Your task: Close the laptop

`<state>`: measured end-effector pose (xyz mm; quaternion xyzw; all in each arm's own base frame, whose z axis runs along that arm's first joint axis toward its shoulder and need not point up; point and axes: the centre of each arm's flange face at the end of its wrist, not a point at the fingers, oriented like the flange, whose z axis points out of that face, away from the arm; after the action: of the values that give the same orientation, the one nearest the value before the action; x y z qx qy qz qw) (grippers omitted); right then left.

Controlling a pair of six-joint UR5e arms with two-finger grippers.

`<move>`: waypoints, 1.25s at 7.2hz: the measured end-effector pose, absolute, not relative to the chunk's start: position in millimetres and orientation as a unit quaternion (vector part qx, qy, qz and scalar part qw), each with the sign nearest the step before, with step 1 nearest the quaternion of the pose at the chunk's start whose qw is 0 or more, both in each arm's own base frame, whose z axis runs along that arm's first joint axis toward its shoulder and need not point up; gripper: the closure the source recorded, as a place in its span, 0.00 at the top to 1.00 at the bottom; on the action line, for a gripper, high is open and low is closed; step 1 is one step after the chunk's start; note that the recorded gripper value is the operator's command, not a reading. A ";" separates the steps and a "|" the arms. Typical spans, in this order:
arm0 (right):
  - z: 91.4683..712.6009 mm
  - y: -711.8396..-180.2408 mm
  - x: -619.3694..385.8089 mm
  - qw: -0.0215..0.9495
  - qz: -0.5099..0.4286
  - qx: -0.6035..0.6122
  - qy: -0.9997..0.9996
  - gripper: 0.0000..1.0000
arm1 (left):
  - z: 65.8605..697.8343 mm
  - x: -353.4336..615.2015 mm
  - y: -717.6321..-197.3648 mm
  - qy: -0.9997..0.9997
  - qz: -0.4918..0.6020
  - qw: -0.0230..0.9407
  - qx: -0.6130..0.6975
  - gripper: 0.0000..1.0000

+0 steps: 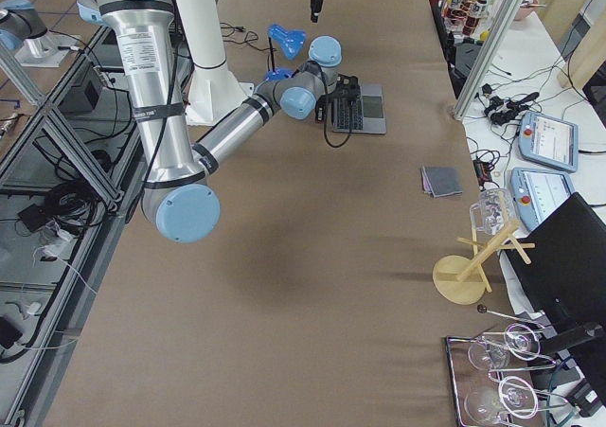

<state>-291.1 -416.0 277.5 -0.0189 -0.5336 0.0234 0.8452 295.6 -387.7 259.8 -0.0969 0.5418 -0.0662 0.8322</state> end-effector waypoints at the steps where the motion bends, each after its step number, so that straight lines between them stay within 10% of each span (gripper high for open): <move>1: 264.6 -406.1 -314.8 0.843 0.023 -0.028 -0.537 0.00 | 247.0 320.9 -380.7 0.542 -0.066 0.832 -0.104 0.00; 9: 204.4 -432.9 -384.0 0.834 0.052 -0.034 -0.549 0.00 | 216.2 388.8 -410.0 0.537 -0.077 0.835 -0.095 0.00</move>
<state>-384.0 -432.9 204.4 -0.0341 -0.5486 0.0525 0.8337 388.8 -410.0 216.2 -0.0946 0.5366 -0.0773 0.8350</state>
